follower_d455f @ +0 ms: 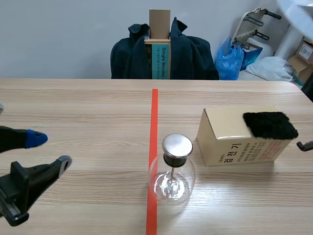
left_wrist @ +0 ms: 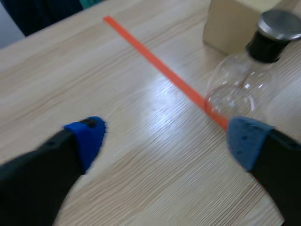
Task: Do the electroscope experiment.
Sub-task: 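Bring the plate to the electroscope and point at the metal foil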
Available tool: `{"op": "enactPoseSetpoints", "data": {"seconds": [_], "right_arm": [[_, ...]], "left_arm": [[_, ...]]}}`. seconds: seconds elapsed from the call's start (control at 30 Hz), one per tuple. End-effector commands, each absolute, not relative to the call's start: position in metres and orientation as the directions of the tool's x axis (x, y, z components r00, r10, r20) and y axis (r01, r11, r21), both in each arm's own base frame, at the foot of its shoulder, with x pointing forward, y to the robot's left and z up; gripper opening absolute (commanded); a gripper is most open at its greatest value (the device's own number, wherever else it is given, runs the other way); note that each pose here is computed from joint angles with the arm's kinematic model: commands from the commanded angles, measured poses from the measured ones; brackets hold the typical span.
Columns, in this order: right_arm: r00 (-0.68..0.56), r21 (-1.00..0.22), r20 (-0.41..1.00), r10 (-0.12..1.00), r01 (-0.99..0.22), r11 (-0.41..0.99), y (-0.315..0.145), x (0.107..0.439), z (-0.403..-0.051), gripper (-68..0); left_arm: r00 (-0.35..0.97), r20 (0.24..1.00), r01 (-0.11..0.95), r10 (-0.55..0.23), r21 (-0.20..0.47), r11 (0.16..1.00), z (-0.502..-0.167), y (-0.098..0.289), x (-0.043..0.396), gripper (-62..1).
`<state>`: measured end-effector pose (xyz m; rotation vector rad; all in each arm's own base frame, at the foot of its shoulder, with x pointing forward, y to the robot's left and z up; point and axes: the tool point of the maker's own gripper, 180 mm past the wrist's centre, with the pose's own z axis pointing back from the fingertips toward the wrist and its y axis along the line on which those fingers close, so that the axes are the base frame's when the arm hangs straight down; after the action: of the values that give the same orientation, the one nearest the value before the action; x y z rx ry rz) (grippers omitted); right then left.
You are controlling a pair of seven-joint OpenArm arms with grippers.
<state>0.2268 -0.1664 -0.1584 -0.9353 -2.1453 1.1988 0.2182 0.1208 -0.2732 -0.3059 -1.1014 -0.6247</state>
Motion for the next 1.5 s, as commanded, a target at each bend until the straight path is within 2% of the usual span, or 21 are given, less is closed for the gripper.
{"op": "enactPoseSetpoints", "data": {"seconds": [0.0, 0.07, 0.1, 0.27, 0.43, 0.67, 0.9, 1.1, 1.23, 1.47], "right_arm": [[-0.636, -0.838, 0.061, 0.769, 0.386, 0.386, -0.169, 0.225, -0.139, -66.8], [-0.627, -0.805, 0.06, 0.777, 0.43, 0.409, -0.169, 0.223, -0.127, -66.8], [-0.617, -0.791, 0.053, 0.785, 0.454, 0.41, -0.169, 0.222, -0.124, -66.8], [-0.624, -0.752, 0.051, 0.78, 0.49, 0.441, -0.161, 0.213, -0.117, -66.8], [-0.633, -0.73, 0.053, 0.773, 0.503, 0.462, -0.154, 0.207, -0.118, -66.8], [-0.652, -0.722, 0.03, 0.758, 0.51, 0.468, -0.142, 0.199, -0.12, -66.8], [-0.694, -0.735, -0.031, 0.72, 0.504, 0.453, -0.123, 0.189, -0.127, -66.7], [-0.709, -0.78, -0.059, 0.702, 0.472, 0.412, -0.099, 0.187, -0.143, -66.7], [-0.701, -0.823, -0.055, 0.711, 0.435, 0.365, -0.086, 0.192, -0.16, -66.7], [-0.708, -0.929, -0.016, 0.706, 0.271, 0.251, -0.076, 0.204, -0.212, -66.7]], "left_arm": [[0.318, 0.895, 0.622, -0.312, 0.052, 0.781, -0.278, 0.12, 0.218, -38.4], [0.339, 0.883, 0.649, -0.326, 0.031, 0.76, -0.289, 0.122, 0.216, -56.1], [0.347, 0.878, 0.66, -0.329, 0.02, 0.751, -0.294, 0.123, 0.215, -59.5], [0.344, 0.895, 0.716, -0.284, -0.055, 0.695, -0.306, 0.122, 0.214, -58.7], [0.316, 0.916, 0.732, -0.245, -0.072, 0.677, -0.322, 0.116, 0.224, -58.3], [0.304, 0.93, 0.8, -0.208, -0.13, 0.586, -0.347, 0.081, 0.225, -58.2], [0.292, 0.943, 0.859, -0.163, -0.183, 0.478, -0.355, 0.042, 0.218, -58.2], [0.301, 0.942, 0.881, -0.147, -0.215, 0.422, -0.362, 0.015, 0.215, -58.2], [0.276, 0.948, 0.883, -0.161, -0.184, 0.431, -0.367, 0.006, 0.218, -58.2], [0.269, 0.952, 0.877, -0.145, -0.18, 0.445, -0.366, 0.002, 0.221, -58.2]]}}
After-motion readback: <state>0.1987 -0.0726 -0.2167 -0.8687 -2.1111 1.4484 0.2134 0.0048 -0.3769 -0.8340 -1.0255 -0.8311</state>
